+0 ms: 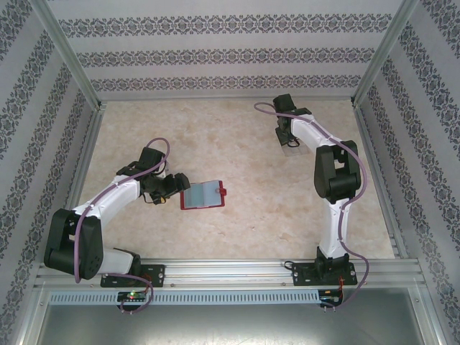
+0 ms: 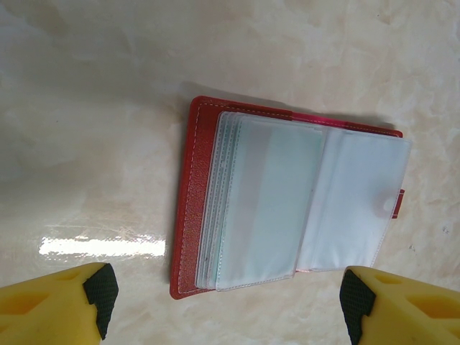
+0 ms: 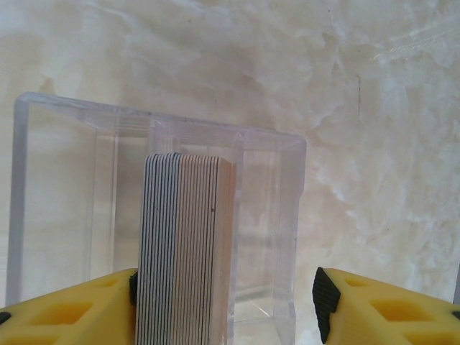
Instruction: Put the credit cards into the card holder
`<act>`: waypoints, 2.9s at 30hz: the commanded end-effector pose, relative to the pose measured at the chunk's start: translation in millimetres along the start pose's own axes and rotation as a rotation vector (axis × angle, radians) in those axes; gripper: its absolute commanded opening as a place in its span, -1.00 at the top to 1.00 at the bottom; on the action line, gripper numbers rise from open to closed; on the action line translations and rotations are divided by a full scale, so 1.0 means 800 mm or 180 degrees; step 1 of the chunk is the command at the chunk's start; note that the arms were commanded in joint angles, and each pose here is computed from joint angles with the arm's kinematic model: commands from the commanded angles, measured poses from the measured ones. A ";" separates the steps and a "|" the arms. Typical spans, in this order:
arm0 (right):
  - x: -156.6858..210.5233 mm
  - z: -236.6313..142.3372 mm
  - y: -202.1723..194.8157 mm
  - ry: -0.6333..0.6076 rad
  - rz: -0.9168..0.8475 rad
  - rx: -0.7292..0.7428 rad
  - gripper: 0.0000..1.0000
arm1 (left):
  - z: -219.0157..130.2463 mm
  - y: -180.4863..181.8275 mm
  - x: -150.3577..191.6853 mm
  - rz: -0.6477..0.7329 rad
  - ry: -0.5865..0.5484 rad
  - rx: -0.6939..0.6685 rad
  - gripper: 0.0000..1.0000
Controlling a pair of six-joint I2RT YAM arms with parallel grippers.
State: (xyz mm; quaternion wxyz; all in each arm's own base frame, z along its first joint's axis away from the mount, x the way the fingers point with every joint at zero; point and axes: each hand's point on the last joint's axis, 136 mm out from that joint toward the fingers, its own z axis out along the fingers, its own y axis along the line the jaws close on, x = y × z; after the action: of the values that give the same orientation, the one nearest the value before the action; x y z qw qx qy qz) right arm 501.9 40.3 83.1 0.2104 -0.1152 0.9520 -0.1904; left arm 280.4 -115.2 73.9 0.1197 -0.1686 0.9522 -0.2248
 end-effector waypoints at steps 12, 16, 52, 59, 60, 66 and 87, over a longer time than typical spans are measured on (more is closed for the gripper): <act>-0.013 0.001 -0.017 -0.0131 0.0581 -0.0378 -0.36 | 0.002 0.002 0.002 0.0036 0.0005 0.0000 -0.66; -0.013 0.001 -0.014 -0.0124 0.0627 -0.0448 -0.16 | 0.002 0.001 0.002 0.0043 0.0005 0.0000 -0.66; -0.008 -0.004 -0.051 -0.0138 0.0322 0.0367 0.37 | 0.003 0.002 0.002 0.0042 0.0015 -0.0014 -0.66; -0.006 -0.002 -0.050 -0.0104 0.0317 0.0345 0.69 | 0.004 0.003 0.003 0.0044 0.0021 -0.0023 -0.66; -0.007 -0.003 -0.050 -0.0111 0.0316 0.0346 0.71 | 0.004 0.004 0.004 0.0039 0.0026 -0.0024 -0.66; -0.009 -0.008 -0.055 -0.0126 0.0331 0.0382 0.73 | 0.004 0.003 0.003 0.0044 0.0019 -0.0026 -0.66; -0.009 -0.014 -0.080 -0.0116 0.0253 0.0809 0.31 | 0.006 0.005 0.004 0.0040 0.0030 -0.0036 -0.66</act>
State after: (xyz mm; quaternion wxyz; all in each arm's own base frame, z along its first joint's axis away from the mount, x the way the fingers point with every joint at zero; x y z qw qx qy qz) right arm 512.0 -1.0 98.1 0.2340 -0.0615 0.9315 -0.2715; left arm 280.3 -115.1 73.1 0.1185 -0.1689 0.9525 -0.2241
